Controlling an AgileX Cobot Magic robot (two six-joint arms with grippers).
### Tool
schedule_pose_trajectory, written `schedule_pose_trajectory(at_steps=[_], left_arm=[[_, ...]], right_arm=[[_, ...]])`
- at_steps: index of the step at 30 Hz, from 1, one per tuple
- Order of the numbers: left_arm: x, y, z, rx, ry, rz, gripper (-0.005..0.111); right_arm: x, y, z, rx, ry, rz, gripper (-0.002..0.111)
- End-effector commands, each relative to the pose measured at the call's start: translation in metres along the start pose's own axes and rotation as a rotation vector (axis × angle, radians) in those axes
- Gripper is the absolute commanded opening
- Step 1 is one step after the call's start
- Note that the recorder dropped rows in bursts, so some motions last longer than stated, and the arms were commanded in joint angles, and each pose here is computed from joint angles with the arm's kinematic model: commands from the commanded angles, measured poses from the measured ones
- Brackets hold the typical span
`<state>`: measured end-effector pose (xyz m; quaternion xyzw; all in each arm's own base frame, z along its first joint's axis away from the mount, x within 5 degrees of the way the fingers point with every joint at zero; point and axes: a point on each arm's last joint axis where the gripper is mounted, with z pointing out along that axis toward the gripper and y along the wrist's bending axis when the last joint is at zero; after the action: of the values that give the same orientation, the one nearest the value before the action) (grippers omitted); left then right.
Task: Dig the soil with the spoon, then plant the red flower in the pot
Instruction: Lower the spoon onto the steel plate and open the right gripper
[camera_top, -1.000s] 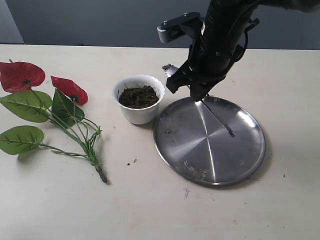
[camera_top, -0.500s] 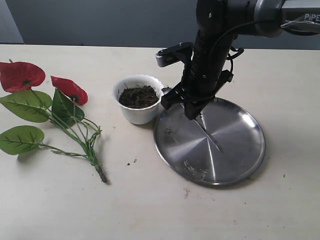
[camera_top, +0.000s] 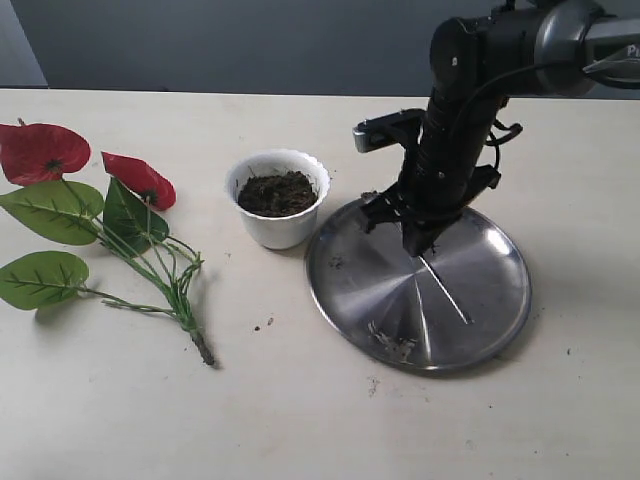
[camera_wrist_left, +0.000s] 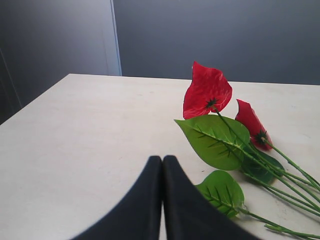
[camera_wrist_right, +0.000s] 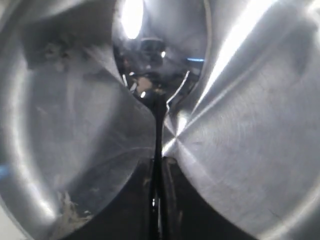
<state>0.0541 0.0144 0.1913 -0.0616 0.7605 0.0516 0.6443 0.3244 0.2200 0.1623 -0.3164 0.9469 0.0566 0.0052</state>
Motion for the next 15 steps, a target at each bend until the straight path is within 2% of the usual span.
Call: schedule_pose_trajectory(at_steps=[1,15], left_arm=[[0.000,0.000,0.000,0.004,-0.007,0.000,0.000],[0.000,0.000,0.000,0.005,-0.009,0.000,0.000]], right_arm=[[0.012,-0.009,0.014,0.010,-0.021,0.003,-0.001],[0.015,-0.013,0.024,0.037,-0.063,-0.004,0.001]])
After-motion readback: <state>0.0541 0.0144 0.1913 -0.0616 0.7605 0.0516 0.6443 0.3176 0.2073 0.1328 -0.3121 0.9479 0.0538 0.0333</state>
